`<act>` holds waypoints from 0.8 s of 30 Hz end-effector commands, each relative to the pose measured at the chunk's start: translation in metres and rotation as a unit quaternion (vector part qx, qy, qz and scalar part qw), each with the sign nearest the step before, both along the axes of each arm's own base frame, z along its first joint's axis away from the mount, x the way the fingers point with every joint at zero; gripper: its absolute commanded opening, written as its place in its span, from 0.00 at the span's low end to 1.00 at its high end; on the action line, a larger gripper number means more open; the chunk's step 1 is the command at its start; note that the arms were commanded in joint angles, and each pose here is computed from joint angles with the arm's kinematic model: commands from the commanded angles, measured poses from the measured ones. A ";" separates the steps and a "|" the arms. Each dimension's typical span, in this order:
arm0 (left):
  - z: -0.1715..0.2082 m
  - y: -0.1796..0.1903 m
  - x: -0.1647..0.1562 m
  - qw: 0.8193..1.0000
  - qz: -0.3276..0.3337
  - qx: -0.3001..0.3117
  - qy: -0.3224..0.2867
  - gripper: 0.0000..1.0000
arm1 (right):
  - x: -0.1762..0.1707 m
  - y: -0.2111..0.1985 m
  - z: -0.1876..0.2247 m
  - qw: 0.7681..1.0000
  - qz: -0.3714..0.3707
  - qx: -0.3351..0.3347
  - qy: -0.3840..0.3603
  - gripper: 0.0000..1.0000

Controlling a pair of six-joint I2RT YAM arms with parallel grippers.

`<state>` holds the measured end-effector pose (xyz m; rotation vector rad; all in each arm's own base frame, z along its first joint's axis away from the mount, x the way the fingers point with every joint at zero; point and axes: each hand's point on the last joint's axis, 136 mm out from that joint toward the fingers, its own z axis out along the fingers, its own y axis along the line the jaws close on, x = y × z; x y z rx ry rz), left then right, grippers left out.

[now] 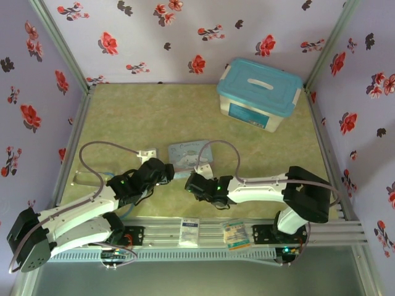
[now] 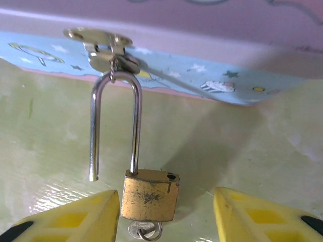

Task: Unlock the padlock with the key

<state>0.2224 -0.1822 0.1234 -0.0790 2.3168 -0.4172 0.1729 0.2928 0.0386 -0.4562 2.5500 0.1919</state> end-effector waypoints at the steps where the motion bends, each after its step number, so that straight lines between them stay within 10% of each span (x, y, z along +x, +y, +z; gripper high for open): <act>1: 0.001 -0.002 0.000 1.000 0.001 -0.012 -0.001 0.65 | 0.002 0.001 -0.008 1.000 -0.006 -0.014 0.004 0.52; 16: 0.022 -0.011 0.010 1.000 -0.017 0.004 -0.020 0.65 | 0.002 0.006 -0.032 0.998 -0.022 -0.050 0.004 0.34; 24: 0.053 -0.034 0.037 0.994 -0.060 0.068 -0.058 0.65 | 0.002 0.007 -0.024 0.994 -0.088 0.057 0.009 0.31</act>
